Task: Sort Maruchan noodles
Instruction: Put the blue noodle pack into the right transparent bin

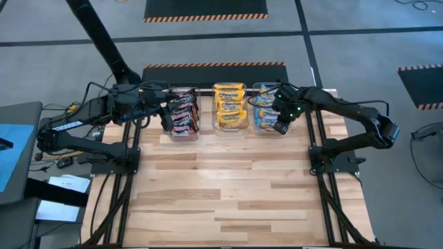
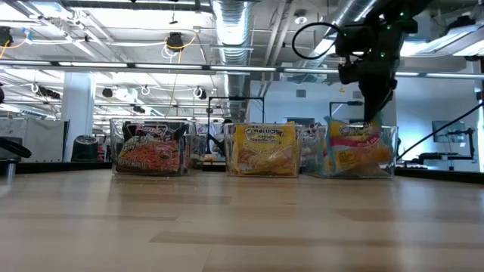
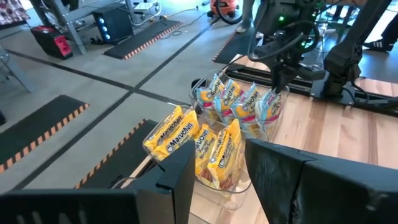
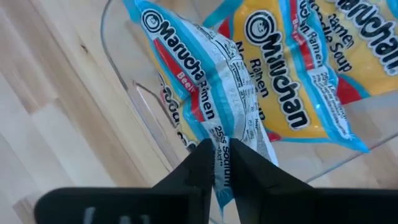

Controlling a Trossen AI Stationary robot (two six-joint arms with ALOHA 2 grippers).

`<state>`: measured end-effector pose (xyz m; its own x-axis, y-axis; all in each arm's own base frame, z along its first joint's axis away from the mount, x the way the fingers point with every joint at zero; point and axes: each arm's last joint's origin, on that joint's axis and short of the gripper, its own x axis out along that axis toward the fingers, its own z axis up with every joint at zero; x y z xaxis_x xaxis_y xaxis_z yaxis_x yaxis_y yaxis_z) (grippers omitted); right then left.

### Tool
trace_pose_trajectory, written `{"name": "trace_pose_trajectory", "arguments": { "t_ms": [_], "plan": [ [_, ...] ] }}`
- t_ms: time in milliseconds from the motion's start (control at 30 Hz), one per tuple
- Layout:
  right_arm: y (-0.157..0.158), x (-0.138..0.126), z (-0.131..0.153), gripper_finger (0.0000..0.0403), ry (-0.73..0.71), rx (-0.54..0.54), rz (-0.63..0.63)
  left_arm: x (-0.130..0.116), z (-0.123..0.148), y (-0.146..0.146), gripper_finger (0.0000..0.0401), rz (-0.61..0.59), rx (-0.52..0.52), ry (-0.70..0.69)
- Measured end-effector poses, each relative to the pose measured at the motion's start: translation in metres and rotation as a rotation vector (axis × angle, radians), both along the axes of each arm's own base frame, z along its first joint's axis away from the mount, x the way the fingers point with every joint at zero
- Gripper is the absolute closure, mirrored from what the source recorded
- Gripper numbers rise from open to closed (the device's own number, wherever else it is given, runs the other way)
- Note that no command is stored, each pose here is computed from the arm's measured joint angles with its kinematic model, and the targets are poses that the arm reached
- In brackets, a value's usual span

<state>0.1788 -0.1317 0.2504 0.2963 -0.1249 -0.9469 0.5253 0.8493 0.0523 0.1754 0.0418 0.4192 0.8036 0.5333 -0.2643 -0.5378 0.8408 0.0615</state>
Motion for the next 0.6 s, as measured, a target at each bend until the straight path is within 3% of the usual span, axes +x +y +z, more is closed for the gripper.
{"name": "trace_pose_trajectory", "arguments": {
  "t_ms": [600],
  "plan": [
    [-0.016,0.012,-0.033,0.0333,0.123,0.137,-0.15,0.0,0.0,0.0,0.0271,0.001,-0.001,0.0]
  ]
}}
